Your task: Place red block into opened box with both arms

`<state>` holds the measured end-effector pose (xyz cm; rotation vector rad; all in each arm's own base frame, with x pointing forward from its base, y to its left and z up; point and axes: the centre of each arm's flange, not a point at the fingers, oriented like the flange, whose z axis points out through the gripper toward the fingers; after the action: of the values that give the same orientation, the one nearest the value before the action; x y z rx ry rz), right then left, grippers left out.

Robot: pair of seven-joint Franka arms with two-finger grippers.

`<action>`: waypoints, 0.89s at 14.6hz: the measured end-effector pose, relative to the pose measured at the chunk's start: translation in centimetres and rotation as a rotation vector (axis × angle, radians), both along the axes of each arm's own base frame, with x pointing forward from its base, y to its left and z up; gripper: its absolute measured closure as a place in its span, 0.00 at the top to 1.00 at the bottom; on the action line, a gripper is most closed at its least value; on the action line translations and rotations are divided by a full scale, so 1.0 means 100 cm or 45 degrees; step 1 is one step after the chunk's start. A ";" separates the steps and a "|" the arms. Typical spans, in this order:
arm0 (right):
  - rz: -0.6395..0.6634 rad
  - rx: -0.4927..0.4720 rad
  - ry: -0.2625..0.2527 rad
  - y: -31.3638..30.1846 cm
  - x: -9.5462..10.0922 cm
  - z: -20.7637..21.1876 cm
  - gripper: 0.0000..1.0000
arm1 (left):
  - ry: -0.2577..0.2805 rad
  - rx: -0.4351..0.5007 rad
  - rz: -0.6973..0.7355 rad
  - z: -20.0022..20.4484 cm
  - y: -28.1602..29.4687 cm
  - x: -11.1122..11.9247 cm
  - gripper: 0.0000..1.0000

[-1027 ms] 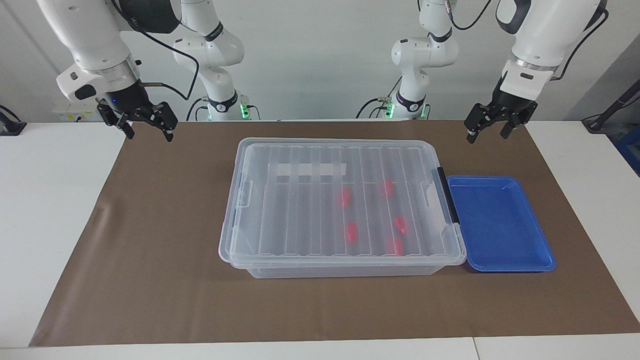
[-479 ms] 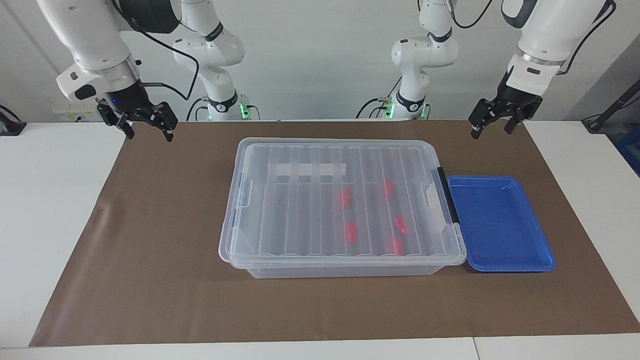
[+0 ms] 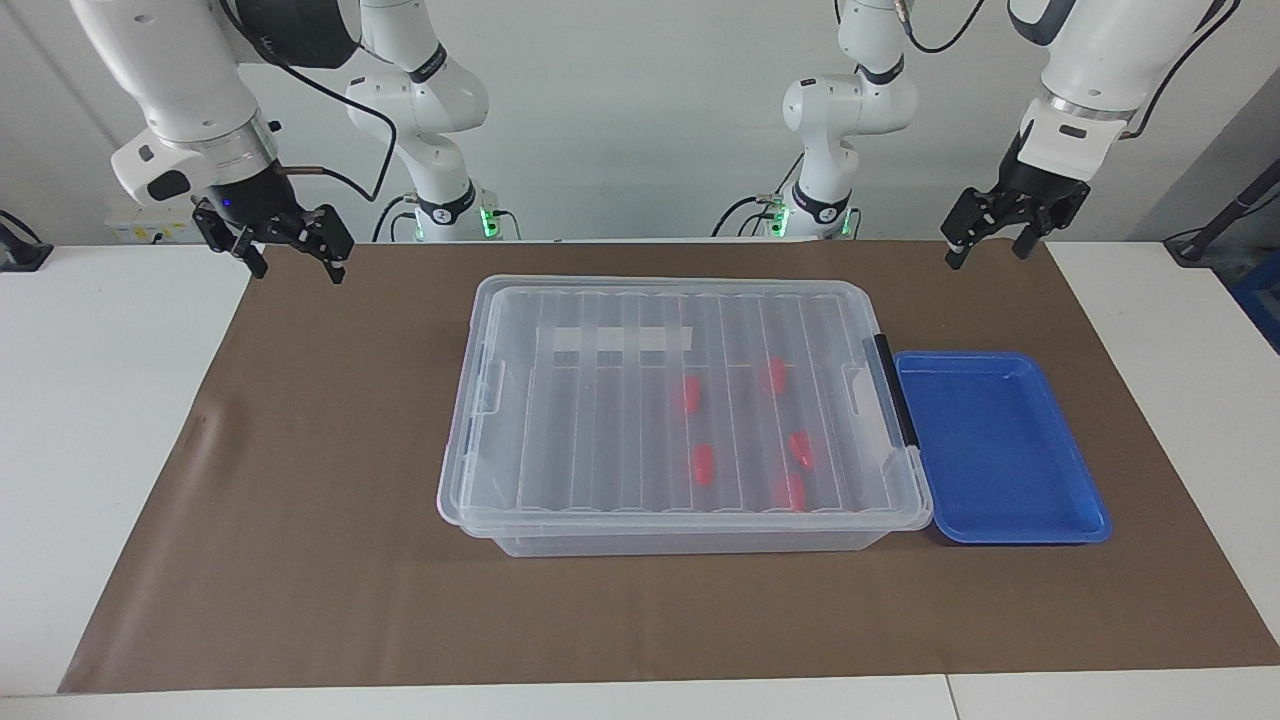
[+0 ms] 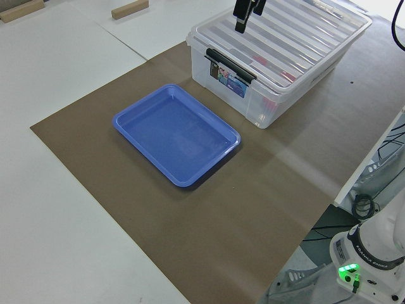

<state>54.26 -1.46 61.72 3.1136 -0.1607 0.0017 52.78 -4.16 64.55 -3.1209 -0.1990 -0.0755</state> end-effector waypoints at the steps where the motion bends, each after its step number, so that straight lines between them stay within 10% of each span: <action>1: 0.000 0.000 0.002 0.000 0.000 0.000 1.00 | 0.000 0.001 0.003 0.001 0.001 0.000 1.00; 13: 0.000 0.000 0.004 0.000 0.000 -0.001 1.00 | 0.006 0.002 0.008 0.001 0.004 -0.002 1.00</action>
<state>54.22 -1.46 61.67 3.1136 -0.1607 -0.0037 52.61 -3.78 64.67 -3.1184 -0.2085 -0.0688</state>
